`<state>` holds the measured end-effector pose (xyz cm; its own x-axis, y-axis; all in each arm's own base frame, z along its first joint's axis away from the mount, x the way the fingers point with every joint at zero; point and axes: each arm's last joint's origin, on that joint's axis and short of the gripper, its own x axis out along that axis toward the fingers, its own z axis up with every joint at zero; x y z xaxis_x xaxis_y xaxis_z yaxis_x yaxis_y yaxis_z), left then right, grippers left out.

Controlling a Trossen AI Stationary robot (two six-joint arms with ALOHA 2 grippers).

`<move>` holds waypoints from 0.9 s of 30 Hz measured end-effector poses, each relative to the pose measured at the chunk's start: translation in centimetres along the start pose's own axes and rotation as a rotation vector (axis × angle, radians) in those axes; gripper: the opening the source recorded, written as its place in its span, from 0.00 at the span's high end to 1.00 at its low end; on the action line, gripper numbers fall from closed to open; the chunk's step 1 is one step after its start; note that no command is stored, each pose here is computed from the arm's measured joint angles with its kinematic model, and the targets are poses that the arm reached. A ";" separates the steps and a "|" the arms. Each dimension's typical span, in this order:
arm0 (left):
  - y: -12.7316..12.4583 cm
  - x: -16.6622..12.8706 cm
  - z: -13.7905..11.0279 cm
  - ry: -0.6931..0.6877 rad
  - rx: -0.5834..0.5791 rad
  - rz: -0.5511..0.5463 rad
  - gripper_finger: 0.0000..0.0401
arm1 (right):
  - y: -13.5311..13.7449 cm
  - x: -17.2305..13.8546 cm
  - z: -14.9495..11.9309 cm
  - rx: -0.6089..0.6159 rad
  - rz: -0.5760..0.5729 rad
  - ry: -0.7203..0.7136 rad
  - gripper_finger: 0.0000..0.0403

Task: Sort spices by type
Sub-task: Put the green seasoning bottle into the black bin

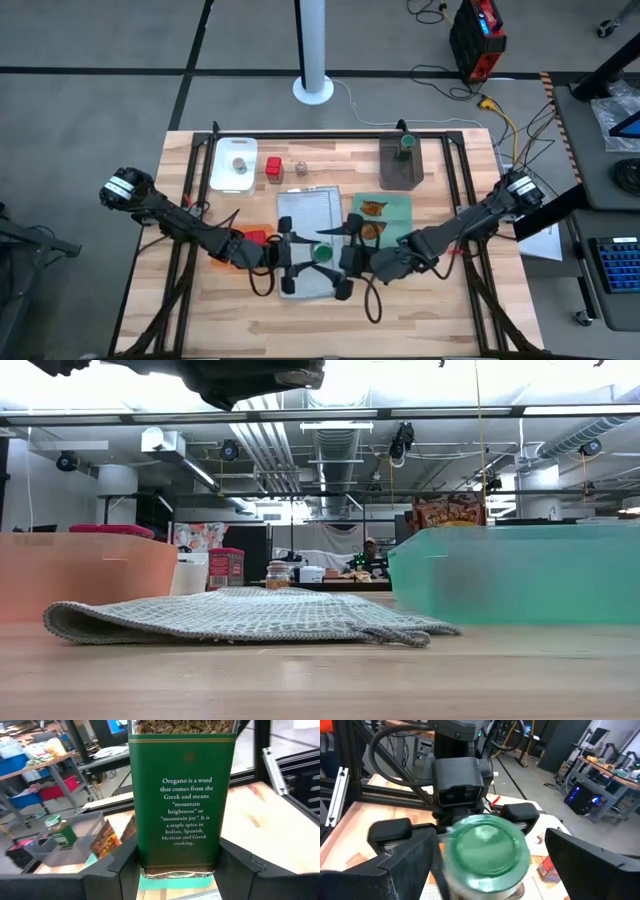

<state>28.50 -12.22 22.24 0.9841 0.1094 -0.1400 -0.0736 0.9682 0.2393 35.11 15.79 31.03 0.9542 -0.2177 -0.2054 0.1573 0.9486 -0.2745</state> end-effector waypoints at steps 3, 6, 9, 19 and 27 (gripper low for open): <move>-0.1 0.0 0.1 -0.008 -0.010 -0.022 0.55 | -0.3 0.3 -0.1 0.011 0.018 0.001 0.12; -0.1 0.0 0.1 -0.009 -0.011 -0.023 0.55 | -0.3 0.3 0.0 0.002 0.020 0.000 0.21; -0.1 0.0 0.1 -0.009 -0.012 -0.026 0.55 | -0.3 0.3 0.0 0.002 0.024 -0.001 0.35; -0.1 0.0 0.1 -0.011 -0.012 -0.025 0.35 | -0.4 0.4 0.0 0.006 0.017 0.001 0.52; 0.2 0.0 -0.1 0.018 -0.004 0.089 0.32 | -3.8 -0.7 0.5 0.057 -0.046 0.097 0.52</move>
<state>28.45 -12.01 22.23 0.9706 0.1992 -0.1354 -0.1616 0.9554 0.2473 33.97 12.43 32.65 0.9168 -0.2799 -0.2848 0.2172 0.9480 -0.2327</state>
